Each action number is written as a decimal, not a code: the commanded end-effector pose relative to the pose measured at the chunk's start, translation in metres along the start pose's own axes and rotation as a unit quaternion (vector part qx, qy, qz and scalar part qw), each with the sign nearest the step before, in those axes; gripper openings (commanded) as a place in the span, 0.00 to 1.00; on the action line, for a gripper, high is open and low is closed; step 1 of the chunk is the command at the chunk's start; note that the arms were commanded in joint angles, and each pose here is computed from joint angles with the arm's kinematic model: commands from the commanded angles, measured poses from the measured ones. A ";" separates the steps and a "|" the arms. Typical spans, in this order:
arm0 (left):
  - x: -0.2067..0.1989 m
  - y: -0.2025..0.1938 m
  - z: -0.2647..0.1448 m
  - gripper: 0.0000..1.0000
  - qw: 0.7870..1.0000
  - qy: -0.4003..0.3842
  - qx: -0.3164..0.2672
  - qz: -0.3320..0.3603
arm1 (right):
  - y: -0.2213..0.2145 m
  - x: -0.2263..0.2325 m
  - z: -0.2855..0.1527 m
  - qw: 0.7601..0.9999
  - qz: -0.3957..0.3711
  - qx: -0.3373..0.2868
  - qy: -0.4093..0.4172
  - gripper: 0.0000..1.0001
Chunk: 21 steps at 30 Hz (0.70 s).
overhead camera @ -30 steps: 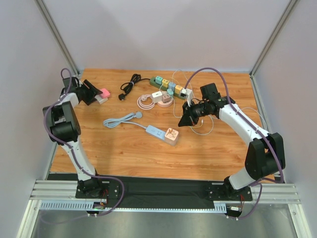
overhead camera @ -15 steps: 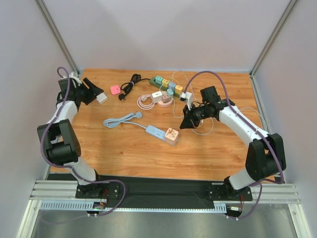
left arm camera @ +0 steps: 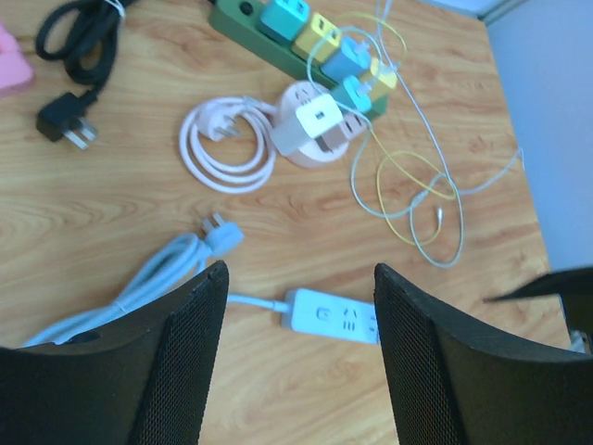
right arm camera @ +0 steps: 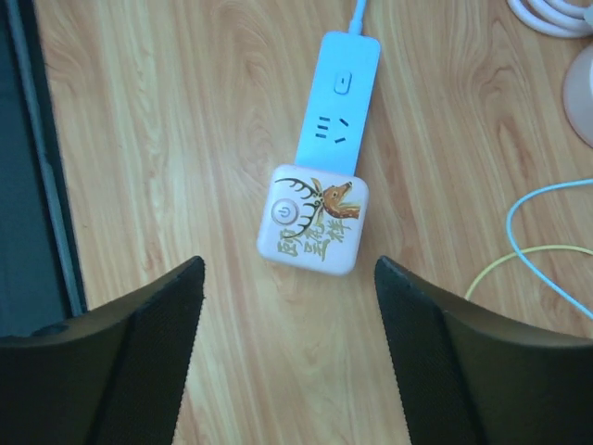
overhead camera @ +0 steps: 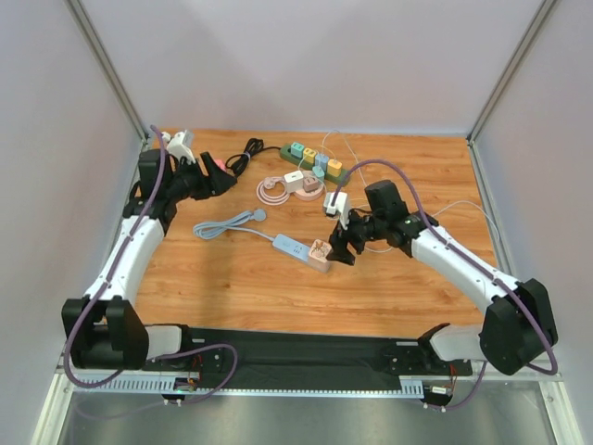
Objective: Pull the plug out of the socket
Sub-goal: Remove the plug from the socket.
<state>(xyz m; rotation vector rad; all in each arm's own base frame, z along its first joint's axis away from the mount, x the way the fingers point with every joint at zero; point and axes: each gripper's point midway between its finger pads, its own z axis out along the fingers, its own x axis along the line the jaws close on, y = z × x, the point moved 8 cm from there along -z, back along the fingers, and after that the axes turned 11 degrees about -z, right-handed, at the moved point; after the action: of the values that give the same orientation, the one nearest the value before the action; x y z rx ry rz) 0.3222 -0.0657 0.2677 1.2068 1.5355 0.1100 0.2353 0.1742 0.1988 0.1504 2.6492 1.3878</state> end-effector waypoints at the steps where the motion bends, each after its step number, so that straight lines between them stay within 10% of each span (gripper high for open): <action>1: -0.008 -0.028 -0.015 0.71 0.999 -0.023 0.033 0.020 | 0.013 -0.005 0.010 0.994 -0.079 0.020 -0.072 0.77; 11: -0.004 -0.094 -0.037 0.72 0.998 -0.032 0.054 -0.005 | 0.012 0.000 0.043 0.975 -0.079 0.123 -0.166 1.00; 21: -0.009 -0.104 -0.029 0.72 0.996 -0.040 0.075 -0.001 | -0.007 0.002 0.071 0.972 -0.044 0.175 -0.148 0.99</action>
<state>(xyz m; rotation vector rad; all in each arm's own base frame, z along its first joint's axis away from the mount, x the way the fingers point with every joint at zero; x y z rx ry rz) 0.2310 -0.1017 0.2148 1.3198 1.5222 -0.0519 0.2365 0.2200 0.1444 0.1968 2.6309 0.7772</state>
